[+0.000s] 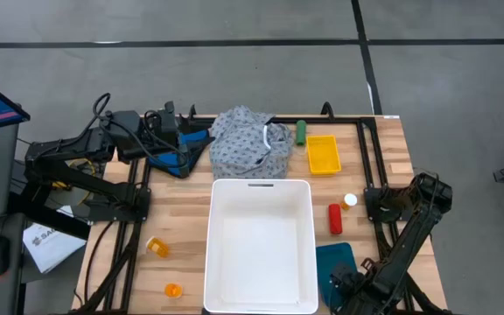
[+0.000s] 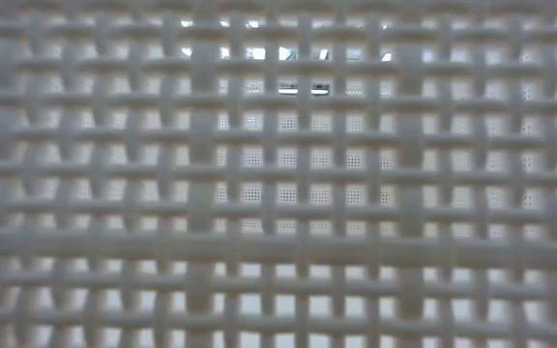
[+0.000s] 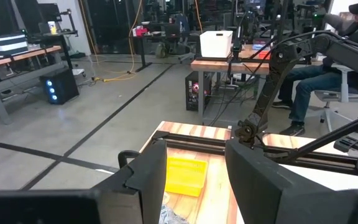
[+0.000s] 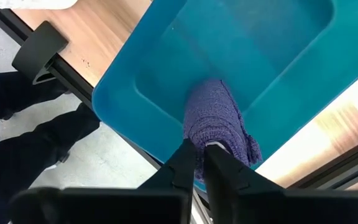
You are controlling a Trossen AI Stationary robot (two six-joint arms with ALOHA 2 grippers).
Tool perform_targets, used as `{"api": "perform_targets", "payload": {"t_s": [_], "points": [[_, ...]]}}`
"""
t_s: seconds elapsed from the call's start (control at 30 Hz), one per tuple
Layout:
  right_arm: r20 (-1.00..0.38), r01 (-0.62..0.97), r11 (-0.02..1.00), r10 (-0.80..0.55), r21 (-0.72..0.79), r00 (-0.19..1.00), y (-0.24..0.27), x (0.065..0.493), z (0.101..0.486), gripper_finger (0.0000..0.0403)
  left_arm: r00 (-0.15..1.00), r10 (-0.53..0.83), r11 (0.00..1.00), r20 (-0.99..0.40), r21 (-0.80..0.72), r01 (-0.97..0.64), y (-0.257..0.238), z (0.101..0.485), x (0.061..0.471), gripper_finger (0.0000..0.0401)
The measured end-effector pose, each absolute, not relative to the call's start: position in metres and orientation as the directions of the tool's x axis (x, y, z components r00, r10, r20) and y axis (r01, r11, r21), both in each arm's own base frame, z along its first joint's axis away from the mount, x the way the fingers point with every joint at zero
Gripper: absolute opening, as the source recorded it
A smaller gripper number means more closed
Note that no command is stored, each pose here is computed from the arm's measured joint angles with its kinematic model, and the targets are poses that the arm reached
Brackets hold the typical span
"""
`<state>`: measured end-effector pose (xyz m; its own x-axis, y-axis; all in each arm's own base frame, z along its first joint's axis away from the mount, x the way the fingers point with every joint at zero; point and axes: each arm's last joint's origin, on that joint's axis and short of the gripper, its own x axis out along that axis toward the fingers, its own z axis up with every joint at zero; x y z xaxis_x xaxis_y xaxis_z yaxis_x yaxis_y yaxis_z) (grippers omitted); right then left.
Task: Pick & place medical supplies in basket/bin
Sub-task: Put the blue bandage into the blue bin
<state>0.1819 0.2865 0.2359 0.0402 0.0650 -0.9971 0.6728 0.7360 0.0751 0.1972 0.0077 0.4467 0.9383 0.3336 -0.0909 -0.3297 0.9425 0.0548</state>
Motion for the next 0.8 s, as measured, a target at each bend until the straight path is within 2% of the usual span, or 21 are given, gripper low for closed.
{"api": "perform_targets", "payload": {"t_s": [0.17, 0.63, 0.8], "points": [[-0.997, 0.672, 0.737, 0.067, 0.075, 0.039, 0.2867, 0.1818, 0.2360, 0.0043, 0.938, 0.333, 0.943, -0.091, 0.054, -0.330, 0.0077, 0.4467, 0.1972, 0.0155], [-0.996, 0.671, 0.736, 0.072, 0.084, 0.046, 0.2877, 0.1817, 0.2362, 0.0048, 0.938, 0.333, 0.943, -0.091, 0.052, -0.330, 0.0077, 0.4467, 0.1972, 0.0155], [-0.996, 0.671, 0.736, 0.066, 0.090, 0.061, 0.2877, 0.1822, 0.2363, 0.0072, 0.938, 0.333, 0.943, -0.091, 0.052, -0.330, 0.0077, 0.4467, 0.1972, 0.0155]]}}
